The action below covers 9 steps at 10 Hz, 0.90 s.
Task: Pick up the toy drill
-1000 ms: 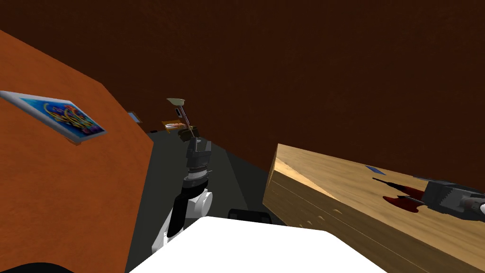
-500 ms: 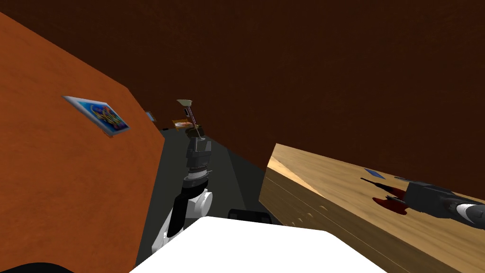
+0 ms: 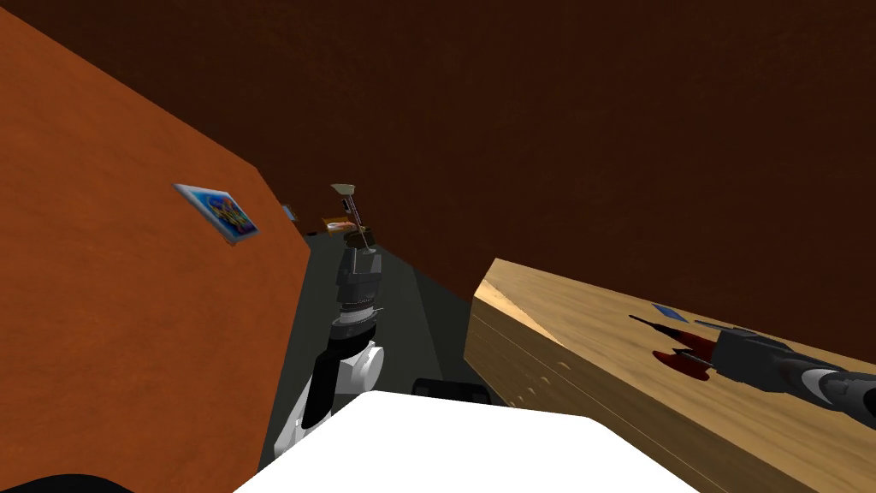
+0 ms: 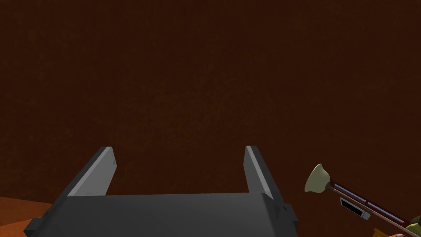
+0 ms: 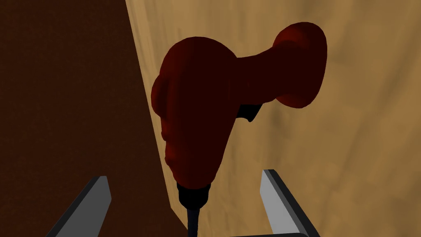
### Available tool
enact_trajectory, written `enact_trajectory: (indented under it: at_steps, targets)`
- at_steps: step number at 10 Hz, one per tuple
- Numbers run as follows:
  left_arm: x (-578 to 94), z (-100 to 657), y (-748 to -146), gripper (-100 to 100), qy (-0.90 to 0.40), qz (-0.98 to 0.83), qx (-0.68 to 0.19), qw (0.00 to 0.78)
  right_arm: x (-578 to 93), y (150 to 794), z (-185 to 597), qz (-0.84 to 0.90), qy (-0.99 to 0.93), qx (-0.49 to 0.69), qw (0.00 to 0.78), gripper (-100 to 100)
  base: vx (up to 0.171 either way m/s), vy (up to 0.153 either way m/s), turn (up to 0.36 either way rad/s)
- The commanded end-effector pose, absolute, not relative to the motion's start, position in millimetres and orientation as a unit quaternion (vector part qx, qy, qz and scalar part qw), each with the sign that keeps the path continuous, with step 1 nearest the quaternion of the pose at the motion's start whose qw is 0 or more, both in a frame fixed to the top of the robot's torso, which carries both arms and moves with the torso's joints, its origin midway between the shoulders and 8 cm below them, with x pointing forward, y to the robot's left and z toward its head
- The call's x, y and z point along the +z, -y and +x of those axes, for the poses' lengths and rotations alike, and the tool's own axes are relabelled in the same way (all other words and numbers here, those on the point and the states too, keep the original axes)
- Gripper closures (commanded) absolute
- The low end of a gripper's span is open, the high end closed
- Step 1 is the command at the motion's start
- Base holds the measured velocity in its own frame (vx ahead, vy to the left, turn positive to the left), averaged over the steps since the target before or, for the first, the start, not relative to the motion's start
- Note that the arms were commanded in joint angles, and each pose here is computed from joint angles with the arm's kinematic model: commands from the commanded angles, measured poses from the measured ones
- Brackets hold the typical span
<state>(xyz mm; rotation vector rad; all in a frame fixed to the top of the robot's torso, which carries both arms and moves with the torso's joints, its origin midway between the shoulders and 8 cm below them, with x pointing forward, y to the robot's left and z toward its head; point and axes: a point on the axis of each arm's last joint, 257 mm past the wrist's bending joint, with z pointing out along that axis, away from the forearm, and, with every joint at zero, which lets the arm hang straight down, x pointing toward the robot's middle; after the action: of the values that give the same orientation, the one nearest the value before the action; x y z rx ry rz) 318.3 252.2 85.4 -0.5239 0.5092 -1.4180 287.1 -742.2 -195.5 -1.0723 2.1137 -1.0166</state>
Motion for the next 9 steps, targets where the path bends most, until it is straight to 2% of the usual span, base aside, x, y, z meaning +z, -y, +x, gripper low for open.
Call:
enact_trajectory:
  at_steps: [1, 6, 7, 9]
  targets:
    - [85, 318, -252, 0, -0.228, -0.235, -0.636, 0.698, -199, 749, 284, -0.389, -0.793, -0.382, 0.272, -100, -0.039, -0.011, 0.179]
    - [85, 318, -252, 0, -0.228, -0.235, -0.636, 0.698, -203, 762, 279, -0.371, -0.801, -0.389, 0.262, -100, -0.054, -0.018, 0.140]
    - [85, 318, -252, 0, -0.228, -0.235, -0.636, 0.698, -203, 763, 279, -0.370, -0.802, -0.390, 0.261, 100, 0.000, 0.000, 0.000]
    - [85, 318, -252, 0, -0.228, -0.235, -0.636, 0.698, -204, 762, 278, -0.370, -0.802, -0.390, 0.261, 100, 0.000, 0.000, 0.000]
